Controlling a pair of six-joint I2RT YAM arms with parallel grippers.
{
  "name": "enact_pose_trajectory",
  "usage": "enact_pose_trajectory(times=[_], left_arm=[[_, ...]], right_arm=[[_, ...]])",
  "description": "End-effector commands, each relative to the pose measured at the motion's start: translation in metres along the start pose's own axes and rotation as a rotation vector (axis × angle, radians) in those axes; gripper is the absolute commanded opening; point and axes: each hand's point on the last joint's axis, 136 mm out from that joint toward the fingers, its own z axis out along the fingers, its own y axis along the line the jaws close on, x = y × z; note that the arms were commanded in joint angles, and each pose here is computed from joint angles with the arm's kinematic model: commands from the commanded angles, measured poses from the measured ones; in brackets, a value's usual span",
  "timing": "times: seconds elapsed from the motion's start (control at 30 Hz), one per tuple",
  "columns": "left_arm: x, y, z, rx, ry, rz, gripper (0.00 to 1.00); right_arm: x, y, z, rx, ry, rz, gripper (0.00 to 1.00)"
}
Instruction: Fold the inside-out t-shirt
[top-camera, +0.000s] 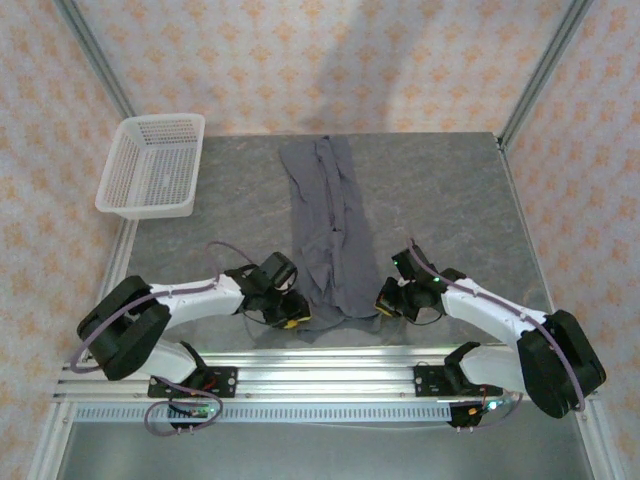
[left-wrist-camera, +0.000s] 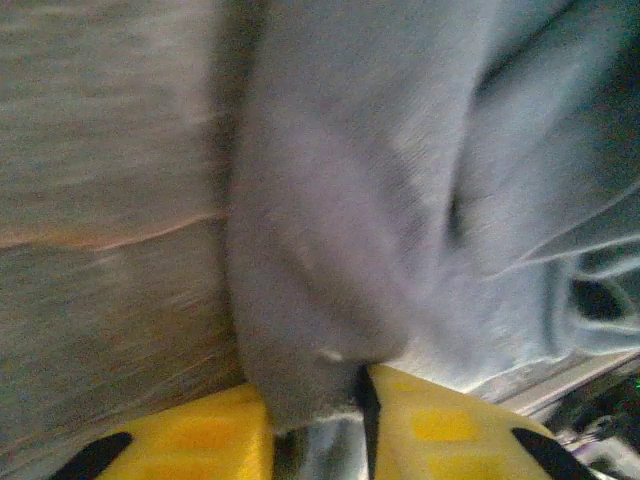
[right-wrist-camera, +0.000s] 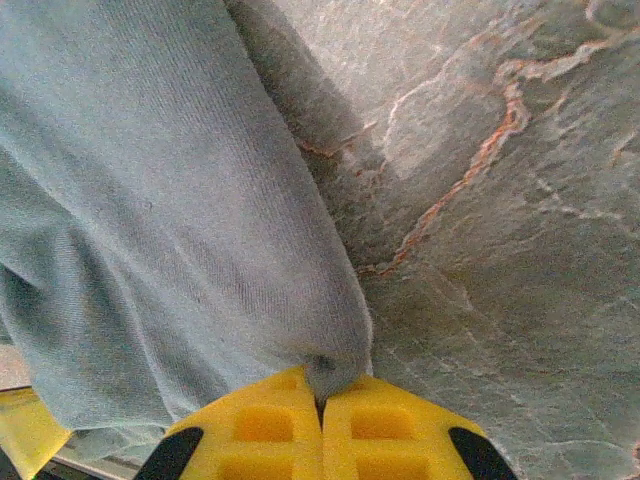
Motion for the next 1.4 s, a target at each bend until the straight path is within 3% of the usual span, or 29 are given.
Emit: enact_pose_trajectory(times=[0.0, 0.2, 0.3, 0.5, 0.77, 0.93, 1.13, 1.37], left_arm=[[-0.008, -0.042, -0.003, 0.162, -0.033, 0.034, 0.17], [-0.011, -0.039, -0.004, 0.145, -0.052, 0.036, 0.11], [-0.008, -0.033, -0.002, 0.129, -0.045, 0.028, 0.0], [0.003, 0.008, -0.011, -0.028, -0.04, 0.049, 0.0], [0.036, 0.039, -0.027, -0.059, -0.022, 0.031, 0.0], [0.047, 0.046, -0.05, 0.015, -0.098, -0.048, 0.0], [0.034, 0.037, -0.085, 0.135, -0.246, -0.084, 0.0], [-0.015, 0.002, -0.124, 0.149, -0.317, -0.05, 0.0]], right_arm=[[-0.001, -0.004, -0.003, 0.025, -0.019, 0.011, 0.0], [0.0, -0.006, -0.002, 0.03, -0.016, 0.014, 0.0], [-0.001, -0.007, -0.002, 0.038, -0.022, 0.019, 0.0], [0.006, -0.017, -0.001, 0.057, -0.009, 0.019, 0.0], [0.04, -0.027, -0.019, -0.055, 0.011, 0.023, 0.0], [0.059, -0.03, -0.038, -0.124, 0.006, 0.04, 0.0], [0.041, 0.02, -0.074, -0.292, -0.101, 0.009, 0.0], [-0.013, 0.103, -0.106, -0.288, -0.262, -0.112, 0.0]])
